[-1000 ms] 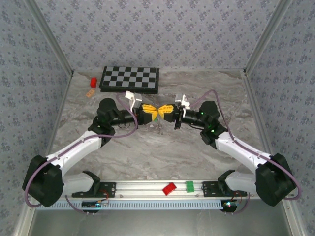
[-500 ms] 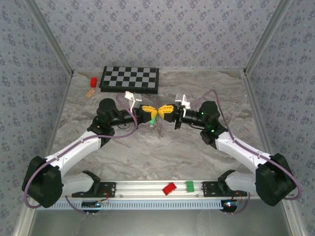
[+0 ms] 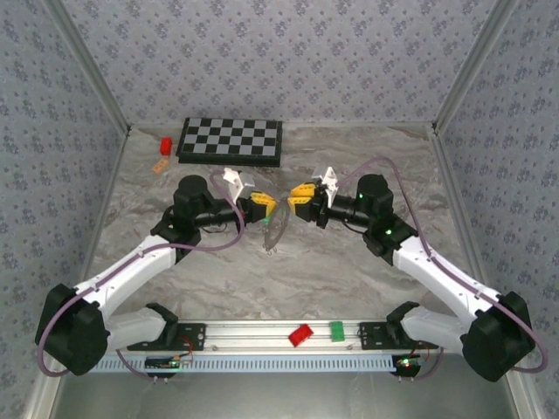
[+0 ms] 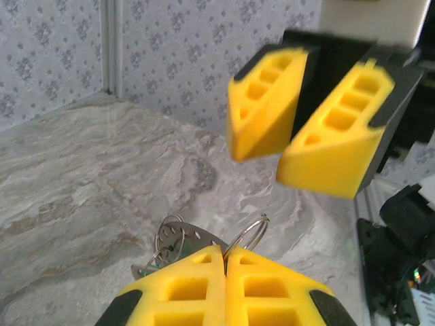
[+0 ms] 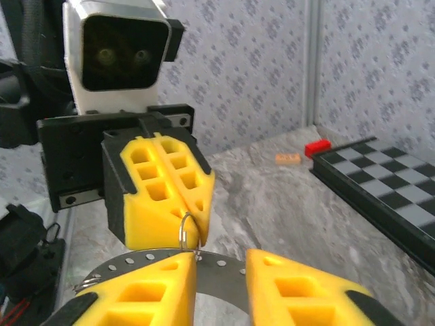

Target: Put the keys on the keyring

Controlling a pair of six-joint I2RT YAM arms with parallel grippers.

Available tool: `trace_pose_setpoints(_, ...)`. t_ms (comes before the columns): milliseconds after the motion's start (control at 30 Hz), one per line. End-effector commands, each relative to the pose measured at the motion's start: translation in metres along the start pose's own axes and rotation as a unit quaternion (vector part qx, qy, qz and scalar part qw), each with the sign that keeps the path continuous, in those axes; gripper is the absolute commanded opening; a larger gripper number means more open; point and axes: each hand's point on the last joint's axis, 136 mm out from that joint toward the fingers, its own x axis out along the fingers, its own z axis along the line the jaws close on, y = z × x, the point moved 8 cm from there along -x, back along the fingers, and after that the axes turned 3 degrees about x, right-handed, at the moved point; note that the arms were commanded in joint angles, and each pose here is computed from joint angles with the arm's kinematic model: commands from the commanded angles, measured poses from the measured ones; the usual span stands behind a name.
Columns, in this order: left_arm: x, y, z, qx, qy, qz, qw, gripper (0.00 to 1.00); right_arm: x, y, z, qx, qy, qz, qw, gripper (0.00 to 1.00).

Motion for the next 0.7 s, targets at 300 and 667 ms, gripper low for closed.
trace_pose_setpoints(300,-0.004,0.001,0.004,0.065,-0.036,0.038,0.997,0.00,0.021,-0.009,-0.001,-0.001,0.073,0.200,0.977,0.32)
trace_pose_setpoints(667,-0.004,0.008,0.005,0.066,-0.038,0.051,0.996,0.00,0.049,-0.015,0.004,-0.008,0.038,0.267,0.963,0.33)
